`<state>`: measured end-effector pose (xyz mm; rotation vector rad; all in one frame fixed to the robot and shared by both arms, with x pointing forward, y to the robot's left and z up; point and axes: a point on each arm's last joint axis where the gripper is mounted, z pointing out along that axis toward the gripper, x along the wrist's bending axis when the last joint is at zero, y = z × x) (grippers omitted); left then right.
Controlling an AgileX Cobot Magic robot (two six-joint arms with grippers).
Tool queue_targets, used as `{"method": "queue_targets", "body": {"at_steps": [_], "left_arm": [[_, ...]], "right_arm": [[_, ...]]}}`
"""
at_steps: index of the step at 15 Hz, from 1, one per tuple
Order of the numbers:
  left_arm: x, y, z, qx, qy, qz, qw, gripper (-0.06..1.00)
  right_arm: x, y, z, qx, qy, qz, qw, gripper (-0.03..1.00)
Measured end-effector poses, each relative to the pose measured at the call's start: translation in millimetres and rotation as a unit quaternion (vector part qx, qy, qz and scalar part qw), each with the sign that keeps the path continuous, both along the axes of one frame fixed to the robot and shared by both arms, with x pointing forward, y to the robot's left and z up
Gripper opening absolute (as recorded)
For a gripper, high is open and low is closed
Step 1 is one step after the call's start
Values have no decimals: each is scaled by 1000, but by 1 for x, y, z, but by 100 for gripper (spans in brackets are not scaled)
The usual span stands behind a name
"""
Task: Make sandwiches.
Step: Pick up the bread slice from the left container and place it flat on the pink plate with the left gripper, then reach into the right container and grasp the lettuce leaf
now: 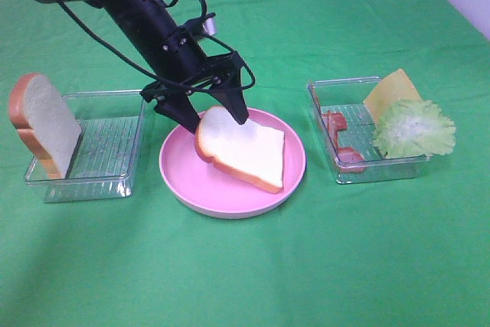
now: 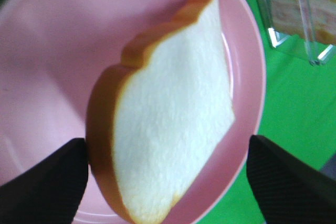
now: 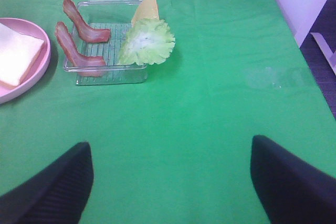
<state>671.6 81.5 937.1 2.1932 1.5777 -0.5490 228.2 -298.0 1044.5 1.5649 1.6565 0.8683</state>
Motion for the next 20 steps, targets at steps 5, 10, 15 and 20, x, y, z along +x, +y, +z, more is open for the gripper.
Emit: {"method": "queue_targets", "body": {"at_steps": [5, 10, 15, 20], "left_arm": [[15, 6, 31, 48, -62, 28, 997, 78], [-9, 36, 147, 107, -221, 27, 969, 78], [-85, 77, 258, 120, -341, 48, 931, 78], [-186, 117, 258, 128, -318, 53, 938, 78]], "right_arm": [[0, 0, 0, 0, 0, 0, 1000, 78], [0, 0, 0, 0, 0, 0, 1000, 78], [0, 0, 0, 0, 0, 0, 1000, 78], [0, 0, 0, 0, 0, 0, 1000, 78]]}}
